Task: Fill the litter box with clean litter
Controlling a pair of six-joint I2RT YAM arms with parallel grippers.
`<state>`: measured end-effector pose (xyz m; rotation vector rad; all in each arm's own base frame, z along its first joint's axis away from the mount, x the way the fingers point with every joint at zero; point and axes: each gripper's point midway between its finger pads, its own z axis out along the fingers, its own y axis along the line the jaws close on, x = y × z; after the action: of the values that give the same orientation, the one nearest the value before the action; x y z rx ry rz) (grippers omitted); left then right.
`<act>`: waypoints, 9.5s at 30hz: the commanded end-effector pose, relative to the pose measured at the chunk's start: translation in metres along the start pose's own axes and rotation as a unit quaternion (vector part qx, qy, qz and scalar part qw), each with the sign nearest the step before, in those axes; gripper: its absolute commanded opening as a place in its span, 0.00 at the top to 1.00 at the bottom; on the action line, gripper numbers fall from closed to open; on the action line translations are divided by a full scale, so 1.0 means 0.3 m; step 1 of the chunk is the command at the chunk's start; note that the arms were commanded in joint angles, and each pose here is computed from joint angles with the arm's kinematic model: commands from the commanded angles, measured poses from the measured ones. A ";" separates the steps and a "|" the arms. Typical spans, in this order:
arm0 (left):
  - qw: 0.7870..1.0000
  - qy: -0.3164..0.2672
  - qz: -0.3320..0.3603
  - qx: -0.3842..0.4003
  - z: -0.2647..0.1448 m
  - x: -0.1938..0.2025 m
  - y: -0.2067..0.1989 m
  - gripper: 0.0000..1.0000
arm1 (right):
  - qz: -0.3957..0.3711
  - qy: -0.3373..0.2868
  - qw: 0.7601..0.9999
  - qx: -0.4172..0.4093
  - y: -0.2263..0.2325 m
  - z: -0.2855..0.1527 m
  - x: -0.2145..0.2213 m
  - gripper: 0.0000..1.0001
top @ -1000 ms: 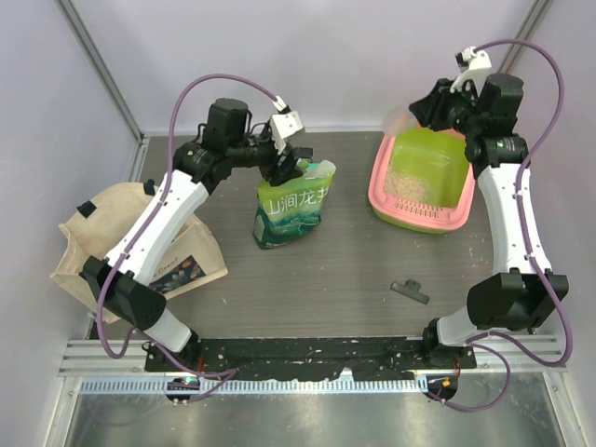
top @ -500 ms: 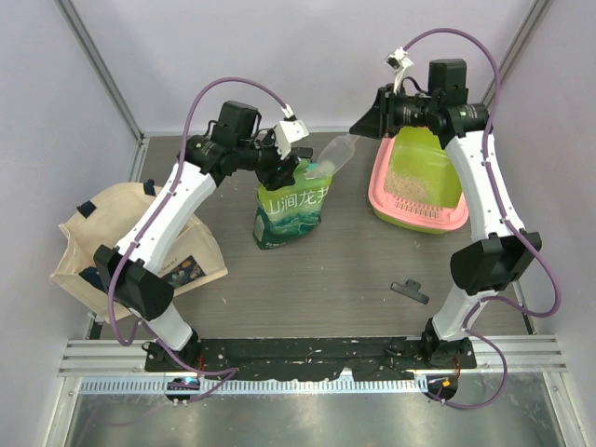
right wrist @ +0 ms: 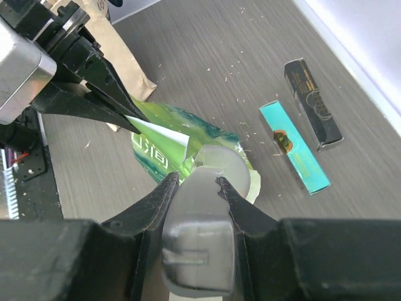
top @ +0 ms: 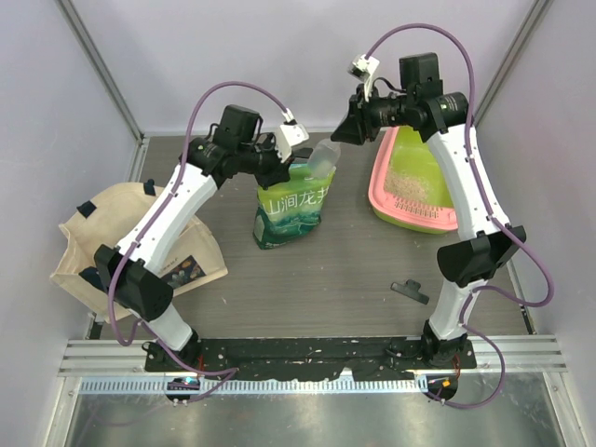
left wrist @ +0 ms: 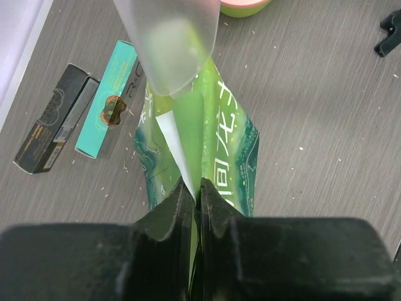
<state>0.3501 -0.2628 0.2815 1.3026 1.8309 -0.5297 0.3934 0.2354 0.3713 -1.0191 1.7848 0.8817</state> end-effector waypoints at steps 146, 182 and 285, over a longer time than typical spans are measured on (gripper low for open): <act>0.974 -0.181 0.080 -0.111 -0.159 -0.214 0.036 1.00 | 0.485 -0.097 0.862 -0.106 -0.240 0.032 0.284 0.99; 0.974 -0.178 0.081 -0.111 -0.145 -0.201 0.041 1.00 | 0.536 -0.119 0.831 -0.088 -0.322 -0.089 0.342 0.99; 0.982 -0.164 0.070 -0.054 -0.042 -0.166 0.018 1.00 | 0.446 -0.259 0.735 0.440 -0.664 -0.939 0.689 0.99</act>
<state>0.3591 -0.2746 0.2951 1.2004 1.5972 -0.5234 0.4216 -0.1142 0.2251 0.8504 1.8287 1.0228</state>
